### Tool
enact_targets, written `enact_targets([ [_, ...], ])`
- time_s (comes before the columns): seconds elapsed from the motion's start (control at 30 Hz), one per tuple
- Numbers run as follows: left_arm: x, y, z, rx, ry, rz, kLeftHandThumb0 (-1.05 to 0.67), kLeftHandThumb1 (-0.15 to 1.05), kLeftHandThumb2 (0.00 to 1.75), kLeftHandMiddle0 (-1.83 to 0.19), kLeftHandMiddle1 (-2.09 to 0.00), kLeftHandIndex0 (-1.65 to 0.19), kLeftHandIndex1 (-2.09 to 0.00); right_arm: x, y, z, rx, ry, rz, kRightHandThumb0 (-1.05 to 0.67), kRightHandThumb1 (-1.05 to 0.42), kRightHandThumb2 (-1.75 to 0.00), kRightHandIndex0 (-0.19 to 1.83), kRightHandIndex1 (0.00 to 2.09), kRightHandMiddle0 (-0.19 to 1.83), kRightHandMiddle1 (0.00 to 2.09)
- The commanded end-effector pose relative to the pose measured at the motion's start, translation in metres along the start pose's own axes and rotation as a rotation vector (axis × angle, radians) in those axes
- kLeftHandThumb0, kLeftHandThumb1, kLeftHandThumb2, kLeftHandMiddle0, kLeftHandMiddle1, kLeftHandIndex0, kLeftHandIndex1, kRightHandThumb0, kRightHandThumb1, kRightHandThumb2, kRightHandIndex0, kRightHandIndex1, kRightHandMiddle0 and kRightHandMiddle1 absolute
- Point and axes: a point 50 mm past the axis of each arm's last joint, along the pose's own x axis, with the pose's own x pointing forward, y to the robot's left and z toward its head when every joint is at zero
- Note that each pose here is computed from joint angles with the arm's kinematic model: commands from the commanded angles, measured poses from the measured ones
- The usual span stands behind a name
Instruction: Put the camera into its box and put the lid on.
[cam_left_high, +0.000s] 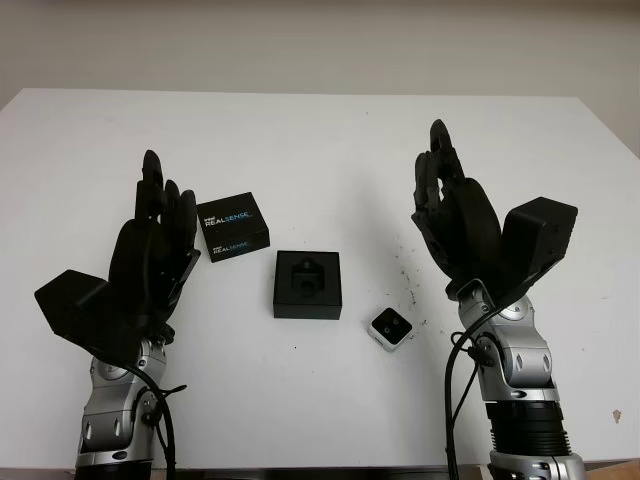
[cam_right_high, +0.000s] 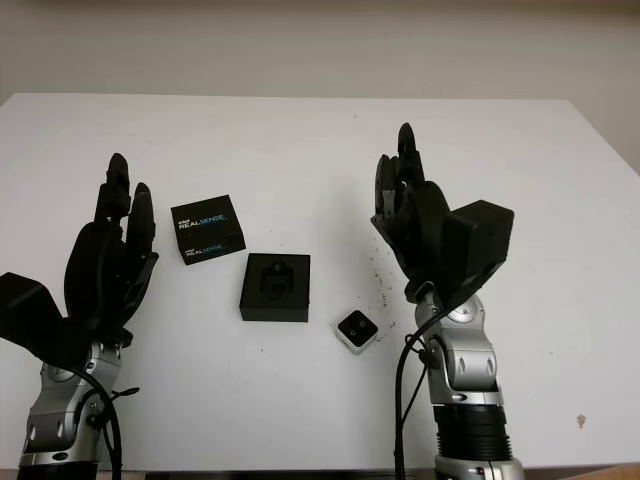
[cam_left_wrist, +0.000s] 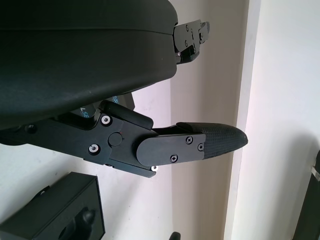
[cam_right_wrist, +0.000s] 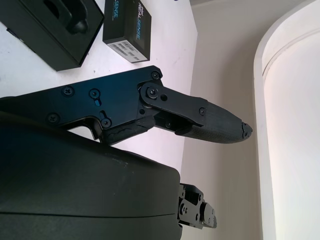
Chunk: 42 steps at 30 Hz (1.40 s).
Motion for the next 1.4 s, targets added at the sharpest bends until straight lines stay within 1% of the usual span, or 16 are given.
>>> enact_targets([
  [0.0,0.006,-0.004,0.006,0.009,-0.023,-0.014,-0.74,1.05,0.48,0.19,0.0,0.19,0.0,0.004,0.0,0.008,-0.016,-0.017,0.012,-0.68,-1.05,-0.69,-0.19,0.0,-0.19,0.0],
  [0.23,0.011,-0.007,0.007,0.003,-0.022,-0.026,-0.73,1.05,0.47,0.19,0.0,0.19,0.0,0.007,-0.002,0.004,-0.02,-0.011,0.03,-0.68,-1.05,-0.67,-0.19,0.0,-0.19,0.0],
  [0.3,0.009,-0.009,0.006,0.003,-0.022,-0.029,-0.72,1.05,0.48,0.19,0.0,0.19,0.0,0.005,-0.004,0.003,-0.024,-0.008,0.036,-0.67,-1.05,-0.67,-0.19,0.0,-0.19,0.0],
  [0.43,0.006,-0.008,0.006,0.004,-0.025,-0.017,-0.72,1.05,0.48,0.19,0.0,0.19,0.0,0.005,-0.01,0.009,-0.024,-0.01,0.052,-0.67,-1.05,-0.61,-0.19,0.0,-0.19,0.0],
  [0.57,0.004,-0.006,0.006,0.009,-0.027,-0.016,-0.72,1.05,0.49,0.19,0.0,0.19,0.0,0.008,-0.022,0.024,-0.057,-0.024,0.089,-0.68,-1.05,-0.37,-0.16,0.02,-0.14,0.04],
  [0.63,0.004,-0.005,0.005,0.01,-0.025,-0.015,-0.73,1.05,0.49,0.19,0.0,0.19,0.0,0.008,-0.028,0.034,-0.136,-0.023,0.088,-0.72,-1.05,-0.21,-0.06,0.08,-0.04,0.1],
  [0.7,0.003,-0.005,0.003,0.005,-0.024,-0.013,-0.72,1.05,0.5,0.19,0.0,0.19,0.0,0.007,-0.035,0.045,-0.216,-0.024,0.134,-0.73,-1.03,-0.11,0.02,0.11,0.04,0.14],
  [0.77,0.002,-0.006,0.002,0.002,-0.02,-0.012,-0.72,1.05,0.5,0.19,0.0,0.19,0.0,0.005,-0.043,0.056,-0.29,-0.026,0.204,-0.66,-1.0,-0.07,0.06,0.13,0.07,0.18],
  [0.8,0.001,-0.006,0.002,-0.001,-0.019,-0.011,-0.72,1.05,0.5,0.19,0.0,0.19,0.0,0.003,-0.047,0.061,-0.347,-0.029,0.236,-0.58,-0.92,-0.05,0.13,0.16,0.08,0.32],
  [0.87,0.001,-0.006,0.002,-0.004,-0.021,-0.006,-0.72,1.05,0.49,0.19,0.0,0.19,0.0,0.0,-0.051,0.07,-0.438,-0.022,0.289,-0.53,-0.86,-0.05,0.17,0.18,-0.05,0.67],
  [0.9,0.001,-0.006,0.003,-0.003,-0.023,-0.006,-0.72,1.05,0.49,0.19,0.0,0.19,0.0,-0.001,-0.052,0.074,-0.485,-0.018,0.316,-0.53,-0.82,-0.05,0.2,0.19,-0.08,0.79],
  [0.93,0.001,-0.006,0.003,-0.002,-0.024,-0.008,-0.72,1.05,0.49,0.19,0.0,0.19,0.0,-0.003,-0.053,0.077,-0.532,-0.009,0.338,-0.52,-0.81,-0.05,0.2,0.19,-0.1,0.83],
  [1.03,0.001,-0.005,0.004,0.0,-0.023,-0.012,-0.72,1.05,0.5,0.19,0.0,0.19,0.0,-0.008,-0.054,0.085,-0.632,-0.001,0.385,-0.51,-0.76,-0.05,0.19,0.16,-0.01,0.67],
  [1.13,0.0,-0.005,0.004,-0.004,-0.022,-0.012,-0.72,1.05,0.5,0.19,0.0,0.19,0.0,-0.015,-0.051,0.092,-0.865,-0.01,0.453,-0.55,-0.76,-0.06,0.25,0.13,0.14,0.42],
  [1.23,0.0,-0.004,0.005,-0.006,-0.025,-0.009,-0.71,1.05,0.5,0.19,0.0,0.19,0.0,-0.022,-0.047,0.094,-1.082,-0.016,0.493,-0.64,-0.78,-0.05,0.32,0.12,0.27,0.23],
  [1.37,0.0,-0.004,0.005,-0.009,-0.026,-0.007,-0.71,1.05,0.49,0.19,0.0,0.19,0.0,-0.028,-0.042,0.091,-1.187,-0.015,0.555,-0.61,-0.78,-0.06,0.3,0.09,0.27,0.16],
])
